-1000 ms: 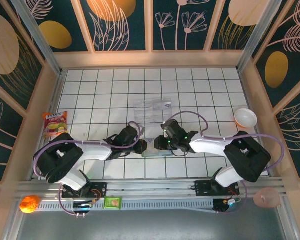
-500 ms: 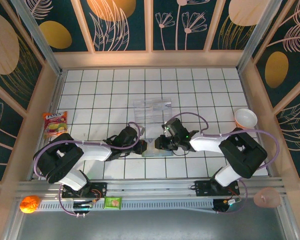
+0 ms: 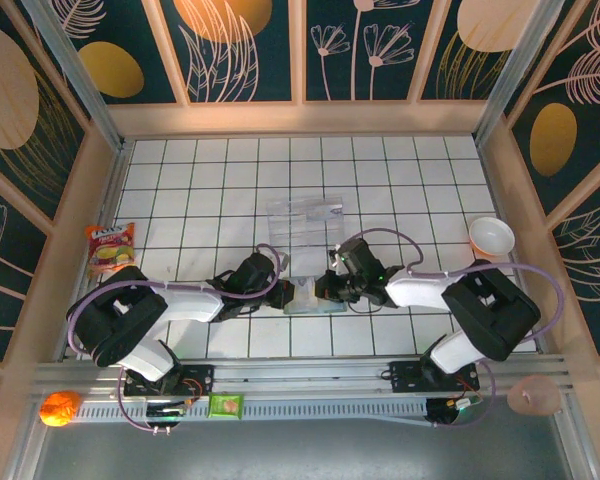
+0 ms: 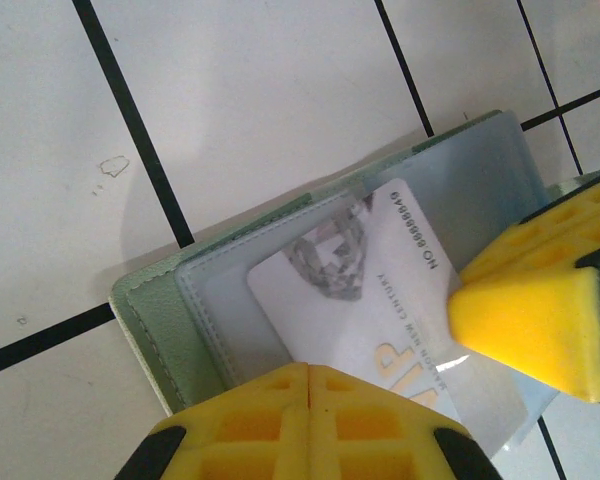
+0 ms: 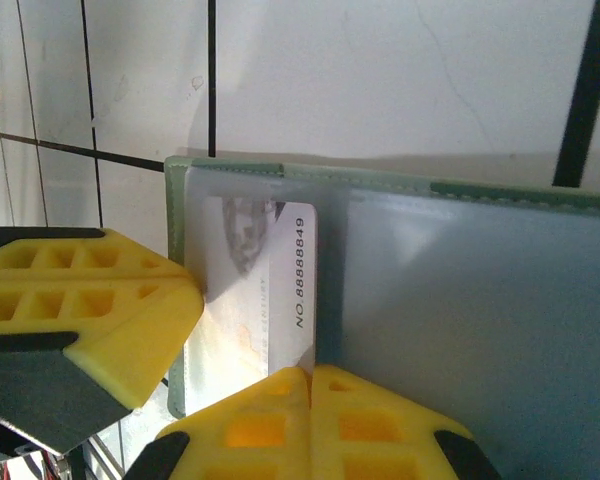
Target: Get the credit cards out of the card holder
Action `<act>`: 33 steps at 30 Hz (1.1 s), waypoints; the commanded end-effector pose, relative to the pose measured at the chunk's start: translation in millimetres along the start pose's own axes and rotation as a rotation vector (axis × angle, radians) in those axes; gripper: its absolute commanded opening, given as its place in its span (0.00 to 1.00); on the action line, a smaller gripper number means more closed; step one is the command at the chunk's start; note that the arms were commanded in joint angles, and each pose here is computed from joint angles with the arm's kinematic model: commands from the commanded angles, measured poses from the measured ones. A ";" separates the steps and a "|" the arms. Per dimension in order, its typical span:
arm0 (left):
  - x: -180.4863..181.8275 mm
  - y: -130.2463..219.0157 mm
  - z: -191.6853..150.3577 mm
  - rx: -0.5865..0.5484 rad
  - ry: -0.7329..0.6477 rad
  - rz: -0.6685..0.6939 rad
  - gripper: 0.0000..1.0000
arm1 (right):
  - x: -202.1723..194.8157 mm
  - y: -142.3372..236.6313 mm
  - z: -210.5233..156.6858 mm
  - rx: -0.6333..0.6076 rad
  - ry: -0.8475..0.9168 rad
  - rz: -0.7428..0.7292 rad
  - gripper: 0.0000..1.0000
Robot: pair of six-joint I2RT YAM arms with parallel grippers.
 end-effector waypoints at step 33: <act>-72.4 105.3 60.6 -0.359 -0.144 -0.776 0.54 | 65.3 129.0 48.3 -0.609 0.333 0.399 0.00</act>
Point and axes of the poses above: each hand's point on the last joint's axis, 136 mm out from that joint toward the fingers, its own y axis back along the fingers, its own x axis along the line the jaws close on, z = x × y, the point moved 8 cm from there along y, back along the fingers, and after that the axes turned 9 degrees about y, right-handed, at the moved point
